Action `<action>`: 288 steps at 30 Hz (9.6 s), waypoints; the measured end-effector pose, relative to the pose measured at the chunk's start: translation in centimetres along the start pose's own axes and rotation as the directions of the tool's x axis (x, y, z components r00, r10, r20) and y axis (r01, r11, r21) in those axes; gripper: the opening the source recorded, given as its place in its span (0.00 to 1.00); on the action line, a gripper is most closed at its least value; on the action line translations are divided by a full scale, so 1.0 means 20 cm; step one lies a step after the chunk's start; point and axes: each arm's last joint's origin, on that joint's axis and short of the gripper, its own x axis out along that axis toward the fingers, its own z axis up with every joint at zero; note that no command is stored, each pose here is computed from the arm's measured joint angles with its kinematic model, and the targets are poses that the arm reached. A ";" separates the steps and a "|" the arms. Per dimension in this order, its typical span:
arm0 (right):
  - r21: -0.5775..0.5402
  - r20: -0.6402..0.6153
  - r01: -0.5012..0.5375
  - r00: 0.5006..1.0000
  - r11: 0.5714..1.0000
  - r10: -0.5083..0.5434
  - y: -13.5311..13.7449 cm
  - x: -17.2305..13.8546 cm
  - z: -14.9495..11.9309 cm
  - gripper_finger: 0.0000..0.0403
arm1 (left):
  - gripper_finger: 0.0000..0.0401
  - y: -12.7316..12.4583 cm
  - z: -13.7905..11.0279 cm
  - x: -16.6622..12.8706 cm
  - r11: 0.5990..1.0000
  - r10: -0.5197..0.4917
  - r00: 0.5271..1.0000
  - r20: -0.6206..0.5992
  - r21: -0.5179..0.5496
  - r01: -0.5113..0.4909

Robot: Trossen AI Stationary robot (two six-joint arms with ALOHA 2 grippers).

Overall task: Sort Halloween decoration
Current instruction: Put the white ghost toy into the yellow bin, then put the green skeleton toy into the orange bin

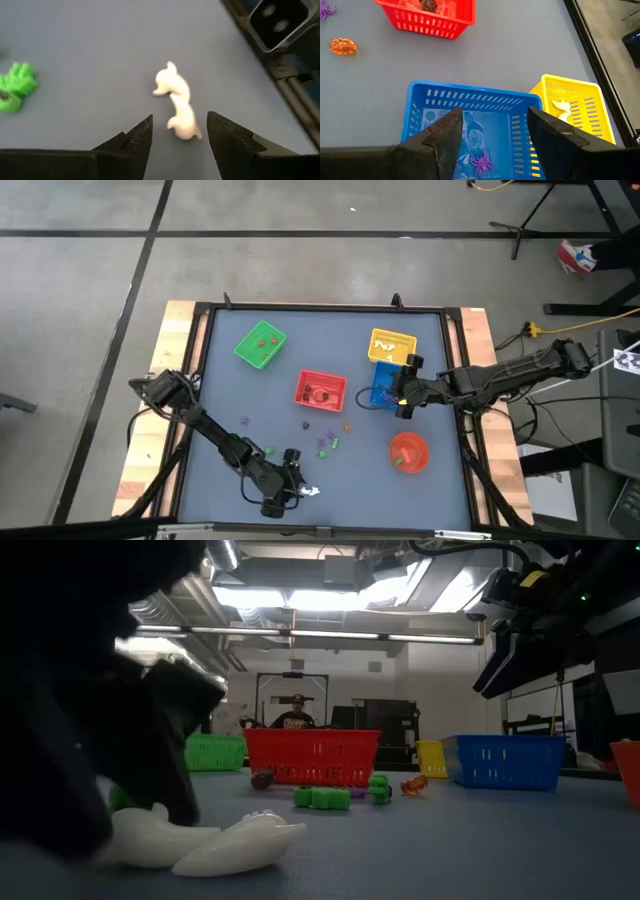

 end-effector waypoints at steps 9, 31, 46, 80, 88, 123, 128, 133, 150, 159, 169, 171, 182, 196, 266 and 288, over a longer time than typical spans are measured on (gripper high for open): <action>-0.001 -0.001 0.000 1.000 1.000 0.000 0.00 0.00 0.00 0.55 | 0.43 0.00 -0.03 0.03 1.000 0.008 1.000 -0.010 -0.003 -0.008; -0.001 0.000 0.000 1.000 1.000 0.000 0.00 0.00 0.00 0.55 | 0.28 0.01 -0.04 0.03 1.000 0.025 1.000 -0.014 0.006 -0.025; -0.001 0.000 0.000 1.000 1.000 0.000 0.00 0.00 0.00 0.55 | 0.28 0.01 -0.04 0.03 0.999 0.034 0.999 -0.012 0.007 -0.034; -0.001 0.000 0.000 1.000 1.000 0.000 0.00 0.00 0.00 0.55 | 0.17 0.01 -0.04 0.03 0.999 0.036 0.999 -0.012 0.007 -0.036; -0.001 -0.001 0.000 1.000 1.000 0.000 0.00 0.00 0.00 0.55 | 0.17 0.01 -0.04 0.03 0.999 0.036 0.999 -0.012 0.007 -0.036; -0.001 0.000 0.000 1.000 1.000 0.000 0.00 0.00 0.00 0.55 | 0.11 0.01 -0.02 0.03 1.000 0.028 1.000 0.015 -0.002 -0.028; -0.001 -0.001 0.000 1.000 1.000 0.000 0.00 0.00 0.00 0.55 | 0.11 0.02 0.01 0.01 0.999 0.032 0.999 0.027 -0.011 -0.032; -0.001 -0.001 0.000 1.000 1.000 0.000 0.00 0.00 0.00 0.55 | 0.11 0.07 0.06 0.00 0.998 0.054 0.996 0.065 -0.041 -0.051; -0.001 0.000 0.000 1.000 1.000 0.000 0.00 0.00 0.00 0.55 | 0.11 0.43 0.39 0.02 0.969 0.221 0.952 0.213 0.064 -0.240; 0.019 0.033 -0.178 0.984 0.984 0.177 0.01 -0.05 0.08 0.55 | 0.11 0.76 0.69 -0.03 0.882 0.372 0.864 0.339 0.161 -0.442; 0.039 0.182 -0.363 0.918 0.931 0.351 -0.07 -0.29 0.34 0.55 | 0.11 1.17 0.81 -0.15 0.837 0.485 0.788 0.378 0.059 -0.543; 0.037 0.222 -0.398 0.898 0.917 0.381 -0.08 -0.33 0.39 0.55 | 0.11 1.24 0.81 -0.17 0.837 0.489 0.782 0.387 0.044 -0.545; 0.025 0.366 -0.472 0.825 0.881 0.431 -0.12 -0.45 0.51 0.55 | 0.11 1.51 0.82 -0.23 0.834 0.468 0.680 0.565 -0.029 -0.551; 0.019 0.380 -0.470 0.820 0.882 0.429 -0.12 -0.45 0.52 0.55 | 0.11 1.74 0.77 0.06 0.808 0.517 0.657 0.548 -0.059 -0.587; -0.006 0.323 -0.457 0.841 0.889 0.434 -0.13 -0.46 0.48 0.55 | 0.55 0.41 0.52 -0.25 0.975 0.164 0.964 -0.210 -0.111 -0.190; -0.013 0.216 -0.447 0.872 0.894 0.439 -0.05 -0.31 0.51 0.55 | 0.55 0.35 0.27 0.01 0.973 0.219 0.973 -0.079 -0.060 -0.224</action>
